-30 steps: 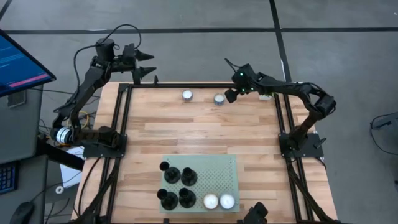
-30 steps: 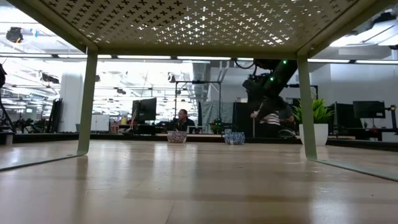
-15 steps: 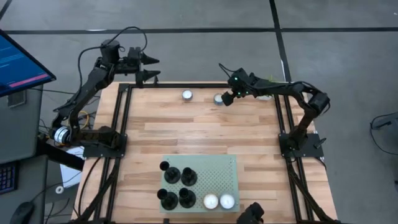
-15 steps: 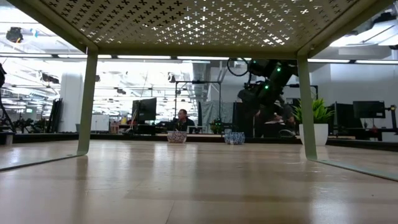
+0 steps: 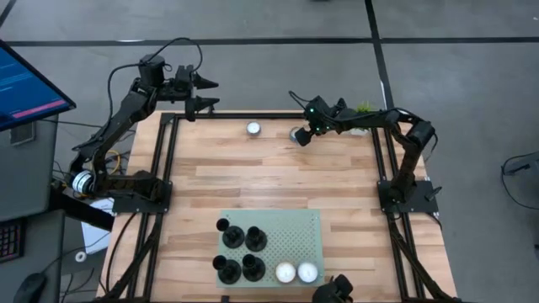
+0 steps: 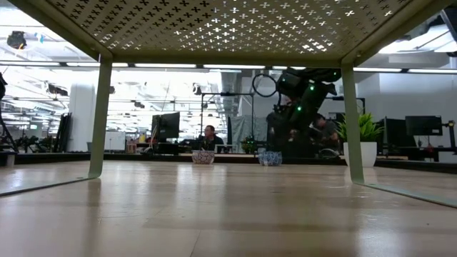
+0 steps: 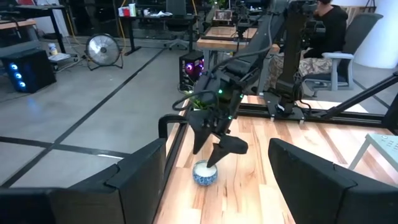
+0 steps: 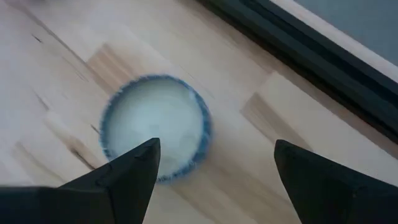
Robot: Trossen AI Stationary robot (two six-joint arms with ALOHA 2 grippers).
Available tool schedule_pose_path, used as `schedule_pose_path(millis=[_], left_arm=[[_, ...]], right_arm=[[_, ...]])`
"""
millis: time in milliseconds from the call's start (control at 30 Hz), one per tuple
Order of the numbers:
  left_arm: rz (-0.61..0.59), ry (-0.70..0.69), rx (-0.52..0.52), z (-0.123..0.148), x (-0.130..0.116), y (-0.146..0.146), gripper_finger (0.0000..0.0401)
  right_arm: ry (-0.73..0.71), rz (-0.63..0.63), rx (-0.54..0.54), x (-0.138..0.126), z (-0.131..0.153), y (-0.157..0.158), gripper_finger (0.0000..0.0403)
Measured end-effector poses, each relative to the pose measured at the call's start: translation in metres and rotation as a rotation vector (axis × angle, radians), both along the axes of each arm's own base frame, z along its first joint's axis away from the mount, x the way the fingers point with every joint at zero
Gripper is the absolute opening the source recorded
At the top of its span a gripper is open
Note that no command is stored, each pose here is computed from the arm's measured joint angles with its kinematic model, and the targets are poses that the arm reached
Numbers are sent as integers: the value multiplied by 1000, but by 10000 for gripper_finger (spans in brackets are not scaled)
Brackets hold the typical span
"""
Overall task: Stock candles on shelf
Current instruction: Put the blue scented candle on the shelf
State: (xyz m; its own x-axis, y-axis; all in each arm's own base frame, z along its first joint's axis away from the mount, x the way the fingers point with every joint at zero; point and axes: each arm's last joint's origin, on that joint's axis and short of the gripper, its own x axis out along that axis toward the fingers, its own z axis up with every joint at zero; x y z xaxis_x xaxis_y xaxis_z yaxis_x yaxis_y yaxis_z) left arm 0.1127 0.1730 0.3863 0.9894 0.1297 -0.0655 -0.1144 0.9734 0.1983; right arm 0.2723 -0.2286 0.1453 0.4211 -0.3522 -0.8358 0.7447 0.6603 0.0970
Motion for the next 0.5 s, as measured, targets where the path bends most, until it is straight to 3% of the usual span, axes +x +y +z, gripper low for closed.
schedule_pose_path(millis=[133, 233, 500], left_arm=[[0, 0, 0, 0, 0, 0, 285], [0, 0, 0, 0, 0, 0, 285], [1, -3, -25, 0, 0, 0, 285]], right_arm=[[4, -17, 17, -1, -2, 0, 287], [11, -28, 30, -2, -3, 0, 250], [-3, -9, 70, 1, -3, 5, 65]])
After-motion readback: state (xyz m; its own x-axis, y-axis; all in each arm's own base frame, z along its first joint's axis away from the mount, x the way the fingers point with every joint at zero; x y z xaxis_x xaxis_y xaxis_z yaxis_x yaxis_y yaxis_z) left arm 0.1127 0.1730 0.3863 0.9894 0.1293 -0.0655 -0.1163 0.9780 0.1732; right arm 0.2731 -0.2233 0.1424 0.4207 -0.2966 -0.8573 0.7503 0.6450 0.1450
